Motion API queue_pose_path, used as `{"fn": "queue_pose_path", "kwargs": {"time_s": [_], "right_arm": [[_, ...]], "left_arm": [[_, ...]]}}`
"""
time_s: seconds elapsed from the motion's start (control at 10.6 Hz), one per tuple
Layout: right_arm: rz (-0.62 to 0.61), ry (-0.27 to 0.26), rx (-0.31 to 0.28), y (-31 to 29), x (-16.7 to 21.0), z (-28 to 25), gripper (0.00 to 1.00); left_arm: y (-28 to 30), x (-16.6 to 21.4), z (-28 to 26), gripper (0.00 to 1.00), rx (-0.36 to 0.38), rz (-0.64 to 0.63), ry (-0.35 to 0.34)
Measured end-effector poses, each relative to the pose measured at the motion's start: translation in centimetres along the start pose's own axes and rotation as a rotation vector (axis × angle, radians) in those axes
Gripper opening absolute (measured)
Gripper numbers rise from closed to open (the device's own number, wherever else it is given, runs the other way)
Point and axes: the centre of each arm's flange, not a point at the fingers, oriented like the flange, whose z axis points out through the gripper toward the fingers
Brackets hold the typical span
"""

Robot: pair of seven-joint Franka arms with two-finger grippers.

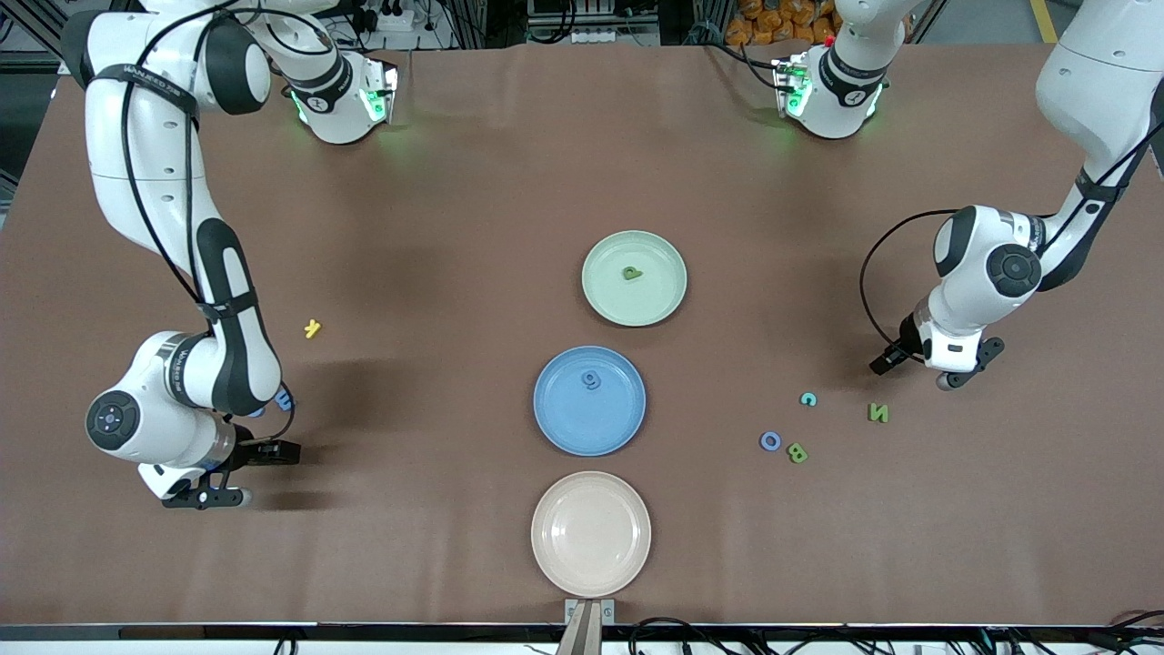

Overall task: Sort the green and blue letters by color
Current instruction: 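Grasp the green n with the left gripper while the right gripper grasps the X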

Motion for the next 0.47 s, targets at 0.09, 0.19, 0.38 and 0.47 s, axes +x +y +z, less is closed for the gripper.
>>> {"fn": "queue_pose_path", "kwargs": {"time_s": [0.09,0.19,0.38,0.47], "right_arm": [[0.010,-0.002,0.002,-0.7,0.0,0.1,1.00],[0.011,-0.005,0.003,-1.3,-0.1,0.3,0.98],[0.009,-0.014,0.003,-2.0,-0.4,0.7,0.86],[0.011,-0.006,0.000,-1.9,-0.4,0.8,0.80]], "left_arm": [[0.1,0.0,-0.2,0.52,-0.001,0.001,0.004],[0.1,0.1,-0.4,0.39,-0.001,0.001,0.007],[0.1,0.1,-0.5,0.26,0.001,0.002,0.009],[0.4,-0.1,-0.6,0.26,-0.005,0.008,0.009]]}}
